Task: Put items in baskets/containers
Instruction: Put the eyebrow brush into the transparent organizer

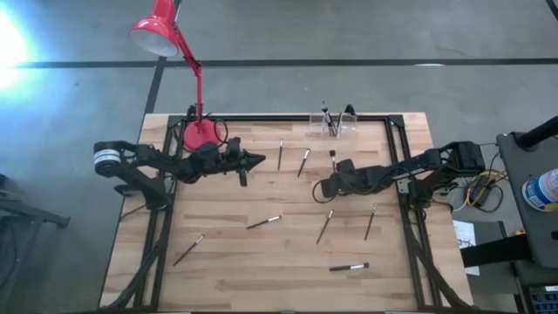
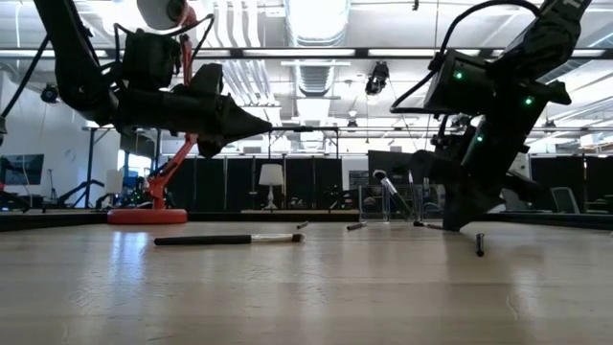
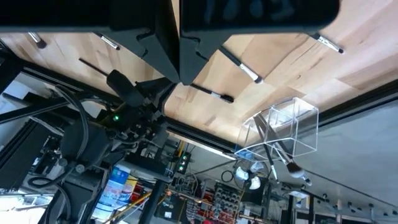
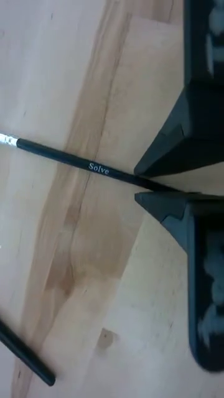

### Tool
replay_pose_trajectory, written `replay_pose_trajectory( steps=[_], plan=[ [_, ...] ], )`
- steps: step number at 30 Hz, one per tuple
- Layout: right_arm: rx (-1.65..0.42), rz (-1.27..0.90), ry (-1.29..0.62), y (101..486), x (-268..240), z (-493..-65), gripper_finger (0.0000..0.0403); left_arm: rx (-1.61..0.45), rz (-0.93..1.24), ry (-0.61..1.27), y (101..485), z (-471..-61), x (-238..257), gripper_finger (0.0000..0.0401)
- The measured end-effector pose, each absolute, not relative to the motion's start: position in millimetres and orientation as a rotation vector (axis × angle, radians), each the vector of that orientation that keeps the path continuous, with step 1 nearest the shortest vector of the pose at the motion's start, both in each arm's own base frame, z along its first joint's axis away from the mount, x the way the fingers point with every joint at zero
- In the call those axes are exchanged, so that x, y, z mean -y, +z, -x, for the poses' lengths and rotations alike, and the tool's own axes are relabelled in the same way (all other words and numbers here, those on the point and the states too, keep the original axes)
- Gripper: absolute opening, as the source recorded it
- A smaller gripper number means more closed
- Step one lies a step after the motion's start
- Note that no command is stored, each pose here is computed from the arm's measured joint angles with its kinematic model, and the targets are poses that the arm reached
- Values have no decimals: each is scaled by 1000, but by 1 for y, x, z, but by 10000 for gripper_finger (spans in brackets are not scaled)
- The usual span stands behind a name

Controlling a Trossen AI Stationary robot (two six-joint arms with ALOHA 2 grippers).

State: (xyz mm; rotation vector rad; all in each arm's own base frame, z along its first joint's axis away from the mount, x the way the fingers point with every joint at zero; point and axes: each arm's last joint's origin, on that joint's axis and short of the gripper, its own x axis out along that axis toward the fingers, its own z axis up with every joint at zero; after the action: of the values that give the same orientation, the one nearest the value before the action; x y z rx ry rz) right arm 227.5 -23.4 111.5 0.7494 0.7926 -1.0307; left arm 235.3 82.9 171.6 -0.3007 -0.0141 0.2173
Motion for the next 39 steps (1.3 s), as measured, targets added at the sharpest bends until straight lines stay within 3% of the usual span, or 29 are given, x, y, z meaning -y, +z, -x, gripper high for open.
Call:
replay_pose_trajectory(
  steps=[4, 11, 22, 32, 39],
  plan=[
    [-803, -745, -1005, 115, 23, -227, 13, 18, 321, 232, 171, -233, -86, 0],
    [-831, -714, -950, 122, 22, -223, 9, 9, 335, 225, 168, -228, -91, 0],
    [-680, -607, -822, 141, 21, -235, 9, 28, 318, 76, 172, -229, -86, 3],
    [-393, -433, -614, 167, 22, -262, 9, 63, 352, 27, 187, -244, -81, 94],
    [-174, -308, -510, 190, 20, -274, 8, 145, 375, -15, 198, -247, -76, 116]
  ],
)
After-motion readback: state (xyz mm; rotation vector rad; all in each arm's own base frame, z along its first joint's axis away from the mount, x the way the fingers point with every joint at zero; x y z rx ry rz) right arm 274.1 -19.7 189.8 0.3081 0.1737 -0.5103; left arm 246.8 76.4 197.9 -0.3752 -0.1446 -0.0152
